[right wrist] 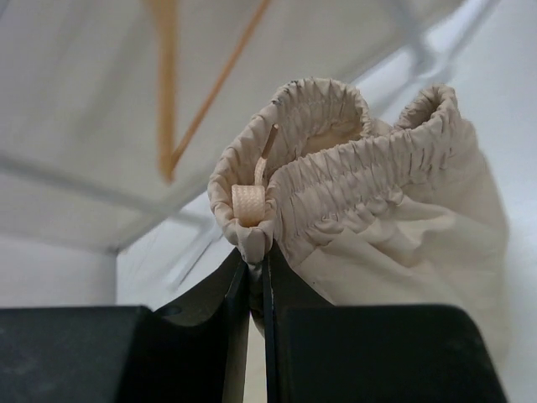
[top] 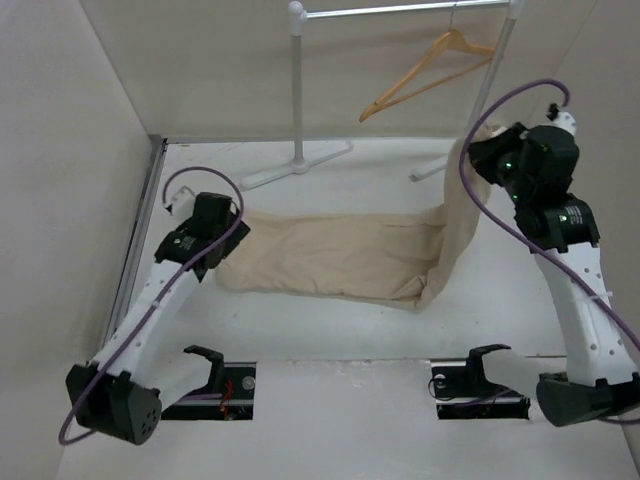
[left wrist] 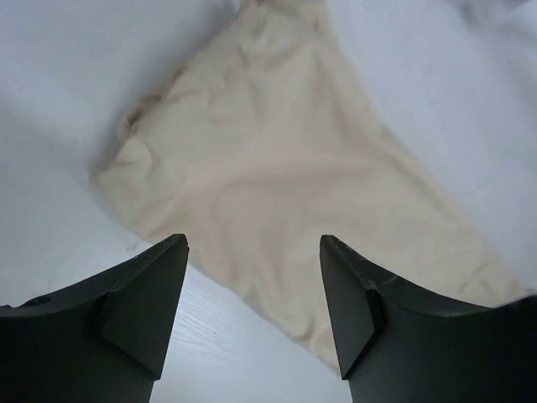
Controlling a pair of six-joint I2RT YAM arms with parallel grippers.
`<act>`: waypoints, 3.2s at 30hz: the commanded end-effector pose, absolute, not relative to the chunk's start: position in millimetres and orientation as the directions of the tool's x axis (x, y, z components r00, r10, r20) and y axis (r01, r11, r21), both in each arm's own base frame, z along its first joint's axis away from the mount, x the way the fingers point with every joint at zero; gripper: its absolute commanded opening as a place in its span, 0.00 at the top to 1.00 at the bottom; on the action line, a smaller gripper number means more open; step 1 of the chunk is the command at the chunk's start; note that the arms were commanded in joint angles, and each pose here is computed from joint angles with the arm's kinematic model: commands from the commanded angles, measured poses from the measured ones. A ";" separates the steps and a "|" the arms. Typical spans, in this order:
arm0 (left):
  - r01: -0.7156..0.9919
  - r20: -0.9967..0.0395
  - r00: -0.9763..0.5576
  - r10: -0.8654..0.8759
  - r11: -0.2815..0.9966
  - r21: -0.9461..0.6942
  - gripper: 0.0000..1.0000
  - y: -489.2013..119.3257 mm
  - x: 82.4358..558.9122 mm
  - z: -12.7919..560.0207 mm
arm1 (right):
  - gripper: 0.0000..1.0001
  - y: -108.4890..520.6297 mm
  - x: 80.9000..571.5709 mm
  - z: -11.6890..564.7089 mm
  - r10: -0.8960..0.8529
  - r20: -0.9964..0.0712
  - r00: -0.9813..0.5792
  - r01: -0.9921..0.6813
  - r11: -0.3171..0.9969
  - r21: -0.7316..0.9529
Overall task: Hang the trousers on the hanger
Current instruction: Fold the trousers at the center of the board, then pick up the hanger from the clothesline.
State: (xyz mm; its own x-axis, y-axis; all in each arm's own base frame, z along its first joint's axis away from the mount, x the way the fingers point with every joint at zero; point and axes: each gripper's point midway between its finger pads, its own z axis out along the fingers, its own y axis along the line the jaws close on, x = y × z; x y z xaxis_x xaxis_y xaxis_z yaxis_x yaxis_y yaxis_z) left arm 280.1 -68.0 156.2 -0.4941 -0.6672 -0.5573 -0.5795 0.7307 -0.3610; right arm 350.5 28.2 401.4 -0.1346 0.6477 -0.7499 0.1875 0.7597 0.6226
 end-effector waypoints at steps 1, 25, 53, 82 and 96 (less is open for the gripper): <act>-0.581 -0.600 -0.406 -0.689 0.701 -0.412 0.38 -38.4 263.5 207.0 | 0.87 85.8 352.6 427.1 0.619 -0.768 -0.162 0.075 0.784 0.616; -0.703 -0.642 -0.025 -0.766 0.470 -0.534 0.35 72.1 235.5 260.8 | 0.27 552.9 261.8 254.9 0.111 -0.589 -0.800 -0.361 0.695 0.621; -0.653 -0.502 -0.536 -0.679 0.710 -0.263 0.39 -24.3 318.9 27.4 | 0.77 191.9 233.3 27.0 0.446 -0.300 -0.844 0.248 0.818 0.519; -0.160 -0.587 -0.715 -0.379 0.907 -0.390 0.69 -200.1 274.2 123.4 | 0.38 136.2 607.6 400.8 0.568 -0.769 -0.292 -0.153 0.766 0.624; -0.179 -0.553 -0.739 -0.385 0.903 -0.390 0.69 -205.8 263.9 107.2 | 0.59 180.4 608.9 419.5 0.545 -0.774 -0.321 -0.357 0.687 0.632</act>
State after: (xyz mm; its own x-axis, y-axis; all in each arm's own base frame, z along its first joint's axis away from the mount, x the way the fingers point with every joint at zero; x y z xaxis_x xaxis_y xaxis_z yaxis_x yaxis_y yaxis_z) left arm 264.0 -204.0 103.4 -0.7492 -0.3669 -0.5514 -0.1733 0.9121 -0.3714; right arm 628.3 164.8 354.6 -0.4080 0.5472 -0.7308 -0.2065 0.7245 0.6577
